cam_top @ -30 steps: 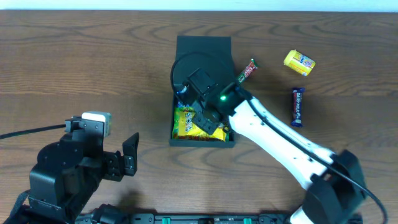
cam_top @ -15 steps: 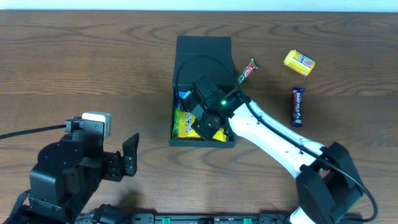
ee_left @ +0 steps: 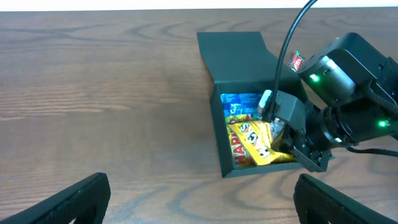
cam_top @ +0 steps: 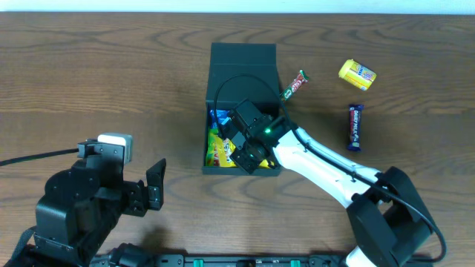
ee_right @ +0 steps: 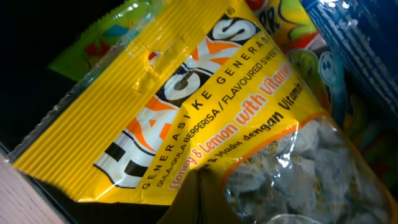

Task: Pack container
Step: 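Lower the Hacks bag into the box on top of the Haribo bag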

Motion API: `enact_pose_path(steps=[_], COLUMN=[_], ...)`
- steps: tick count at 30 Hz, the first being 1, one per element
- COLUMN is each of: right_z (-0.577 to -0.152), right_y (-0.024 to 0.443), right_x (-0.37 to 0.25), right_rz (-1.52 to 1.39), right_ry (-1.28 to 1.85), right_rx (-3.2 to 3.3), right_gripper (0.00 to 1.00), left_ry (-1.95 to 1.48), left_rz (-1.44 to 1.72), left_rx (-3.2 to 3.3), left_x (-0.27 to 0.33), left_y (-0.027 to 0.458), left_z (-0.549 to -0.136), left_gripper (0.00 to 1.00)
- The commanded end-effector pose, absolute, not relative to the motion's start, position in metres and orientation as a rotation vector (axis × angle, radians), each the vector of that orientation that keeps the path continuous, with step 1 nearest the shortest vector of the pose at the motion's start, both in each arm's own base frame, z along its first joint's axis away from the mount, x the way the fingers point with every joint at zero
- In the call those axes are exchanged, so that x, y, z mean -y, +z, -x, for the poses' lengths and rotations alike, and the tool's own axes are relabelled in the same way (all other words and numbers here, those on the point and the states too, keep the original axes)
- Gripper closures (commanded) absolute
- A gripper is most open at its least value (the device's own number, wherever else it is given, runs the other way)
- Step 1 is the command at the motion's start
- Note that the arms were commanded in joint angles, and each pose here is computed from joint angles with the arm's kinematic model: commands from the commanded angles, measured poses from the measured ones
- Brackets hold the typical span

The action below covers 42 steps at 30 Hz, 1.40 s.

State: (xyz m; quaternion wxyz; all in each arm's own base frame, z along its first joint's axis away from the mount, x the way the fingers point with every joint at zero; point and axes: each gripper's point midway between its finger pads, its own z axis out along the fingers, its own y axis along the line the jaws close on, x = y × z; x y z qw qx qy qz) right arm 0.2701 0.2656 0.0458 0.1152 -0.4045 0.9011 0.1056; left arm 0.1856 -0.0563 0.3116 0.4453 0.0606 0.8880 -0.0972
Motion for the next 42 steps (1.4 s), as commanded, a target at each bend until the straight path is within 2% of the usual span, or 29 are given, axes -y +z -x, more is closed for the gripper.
enact_pose_path(steps=[1,8,12,14,15,17,18,19,20,21,22,26,29,38,42], right_z=[-0.263,-0.261,-0.272,-0.285,-0.29,-0.295,-0.295,-0.295,-0.296,-0.296,-0.296,-0.293,-0.291,-0.29,-0.291], right_y=[0.035,0.069,0.101,0.109,0.108,0.106,0.103,0.1,0.095,0.09,0.083,0.057,0.045,0.036,0.037], right_x=[-0.267,-0.289,-0.29,-0.275,-0.268,-0.26,-0.258,-0.255,-0.252,-0.249,-0.246,-0.239,-0.238,-0.235,-0.235], right_rz=[1.158,1.165,1.121,0.982,0.921,0.84,0.811,0.782,0.738,0.696,0.66,0.544,0.531,0.516,0.463], right_ry=[0.38,0.559,0.54,0.424,0.372,0.316,0.299,0.283,0.263,0.244,0.229,0.197,0.183,0.164,0.17], right_rx=[-2.693,-2.61,-2.52,-2.545,-2.564,-2.595,-2.613,-2.633,-2.661,-2.689,-2.72,-2.831,-2.869,-2.896,-2.906], right_gripper=[0.99,0.99,0.99,0.99,0.88,0.57,0.54,0.46,0.27,0.22,0.22,0.26,0.33,0.98,0.99], left_ry=[-0.233,-0.233,-0.233,-0.233,-0.233,-0.233,-0.233,-0.233,-0.233,-0.233,-0.233,-0.233,-0.233,-0.233,-0.233], left_rz=[-0.156,-0.156,-0.156,-0.156,-0.156,-0.156,-0.156,-0.156,-0.156,-0.156,-0.156,-0.156,-0.156,-0.156,-0.156], left_rx=[-2.171,-2.17,-2.17,-2.17,-2.169,-2.169,-2.169,-2.169,-2.169,-2.169,-2.169,-2.17,-2.169,-2.169,-2.169], left_x=[0.054,0.054,0.054,0.054,0.054,0.054,0.054,0.054,0.054,0.054,0.054,0.054,0.054,0.054,0.054], left_y=[0.322,0.322,0.322,0.322,0.322,0.322,0.322,0.322,0.322,0.322,0.322,0.322,0.322,0.322,0.322], left_z=[-0.184,-0.184,-0.184,-0.184,-0.184,-0.184,-0.184,-0.184,-0.184,-0.184,-0.184,-0.184,-0.184,-0.184,-0.184], left_gripper=[0.05,0.05,0.05,0.04,0.05,0.05,0.05,0.05,0.04,0.05,0.05,0.05,0.05,0.05,0.04])
